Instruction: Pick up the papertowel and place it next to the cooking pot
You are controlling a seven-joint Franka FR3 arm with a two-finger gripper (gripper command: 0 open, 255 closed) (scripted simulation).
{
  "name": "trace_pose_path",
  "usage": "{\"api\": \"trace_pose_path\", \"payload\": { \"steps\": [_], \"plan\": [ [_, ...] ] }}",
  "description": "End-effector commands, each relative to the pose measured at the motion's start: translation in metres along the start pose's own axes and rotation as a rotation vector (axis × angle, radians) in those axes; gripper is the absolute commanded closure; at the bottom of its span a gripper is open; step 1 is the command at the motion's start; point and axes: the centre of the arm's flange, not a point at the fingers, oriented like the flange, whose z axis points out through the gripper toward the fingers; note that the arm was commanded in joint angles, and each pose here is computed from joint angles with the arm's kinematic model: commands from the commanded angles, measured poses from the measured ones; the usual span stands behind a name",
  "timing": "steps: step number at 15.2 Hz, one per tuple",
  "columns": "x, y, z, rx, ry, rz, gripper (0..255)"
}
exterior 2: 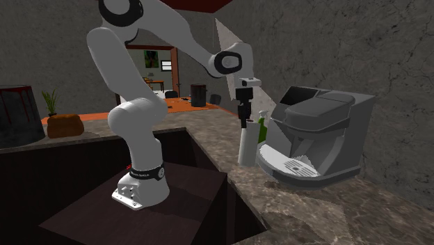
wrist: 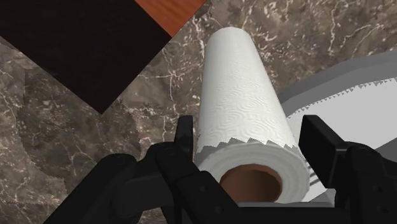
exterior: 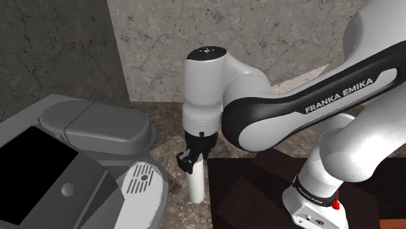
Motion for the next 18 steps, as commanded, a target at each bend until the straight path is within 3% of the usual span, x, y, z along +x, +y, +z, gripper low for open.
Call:
{"api": "trace_pose_path", "payload": {
  "steps": [1,18],
  "plan": [
    [0.001,0.0,-0.01,0.0,0.0,0.0,255],
    [0.011,0.006,-0.099,0.0,0.0,0.0,255]
  ]
}}
